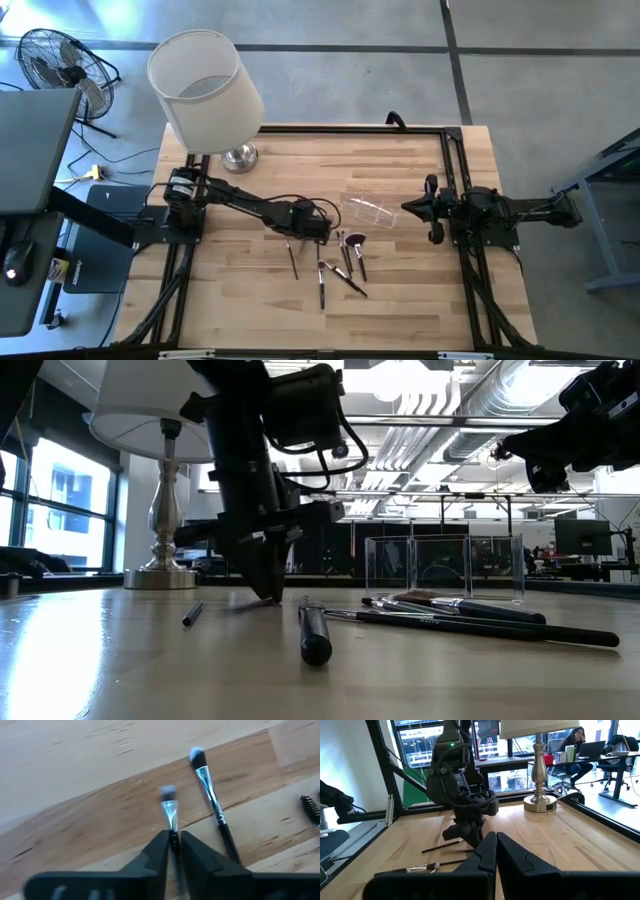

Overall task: Put items in baskets/containers
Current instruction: Put the black eyeshadow brush into the transparent organizer

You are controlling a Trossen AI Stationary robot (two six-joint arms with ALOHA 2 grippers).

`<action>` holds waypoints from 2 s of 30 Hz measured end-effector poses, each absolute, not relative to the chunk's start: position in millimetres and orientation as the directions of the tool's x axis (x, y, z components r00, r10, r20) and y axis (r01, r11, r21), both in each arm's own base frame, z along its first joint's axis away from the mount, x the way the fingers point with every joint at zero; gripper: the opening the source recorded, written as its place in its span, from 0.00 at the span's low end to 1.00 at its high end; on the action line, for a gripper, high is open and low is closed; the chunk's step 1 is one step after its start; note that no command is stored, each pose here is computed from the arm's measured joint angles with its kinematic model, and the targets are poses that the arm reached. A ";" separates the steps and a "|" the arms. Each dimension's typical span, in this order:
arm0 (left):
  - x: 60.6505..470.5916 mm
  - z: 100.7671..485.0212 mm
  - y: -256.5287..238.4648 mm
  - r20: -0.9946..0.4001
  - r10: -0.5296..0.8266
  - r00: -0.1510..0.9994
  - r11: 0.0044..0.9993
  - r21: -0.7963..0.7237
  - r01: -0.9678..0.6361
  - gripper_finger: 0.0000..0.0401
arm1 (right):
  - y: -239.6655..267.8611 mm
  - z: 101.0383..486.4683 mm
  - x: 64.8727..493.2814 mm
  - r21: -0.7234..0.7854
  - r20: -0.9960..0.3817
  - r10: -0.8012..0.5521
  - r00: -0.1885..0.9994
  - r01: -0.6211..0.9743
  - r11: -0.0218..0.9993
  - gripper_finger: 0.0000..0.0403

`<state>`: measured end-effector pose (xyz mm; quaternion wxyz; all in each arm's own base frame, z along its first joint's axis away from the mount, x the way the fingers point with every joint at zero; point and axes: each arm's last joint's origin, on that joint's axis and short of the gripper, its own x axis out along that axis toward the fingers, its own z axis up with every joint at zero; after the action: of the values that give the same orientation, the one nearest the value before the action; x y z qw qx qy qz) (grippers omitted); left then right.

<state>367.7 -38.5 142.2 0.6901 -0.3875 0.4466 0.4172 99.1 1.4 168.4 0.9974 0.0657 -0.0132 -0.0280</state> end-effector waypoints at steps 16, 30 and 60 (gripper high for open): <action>376.8 157.0 -43.3 -0.924 0.280 0.261 0.426 -0.125 -0.896 0.02 | 1.5 168.4 99.1 0.132 0.023 -0.057 0.998 0.054 0.990 0.01; 387.8 185.6 -43.0 -0.893 0.344 0.290 0.456 -0.111 -0.883 0.00 | 1.4 168.4 99.1 0.132 0.023 -0.057 0.998 0.054 0.990 0.01; 386.2 187.7 -41.7 -0.893 0.359 0.273 0.472 -0.078 -0.878 0.13 | 1.4 168.5 99.1 0.132 0.023 -0.058 0.998 0.054 0.990 0.01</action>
<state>386.2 -41.7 187.7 0.7397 -0.2986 0.4345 0.4181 99.1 1.4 168.5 0.9973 0.0659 -0.0136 -0.0280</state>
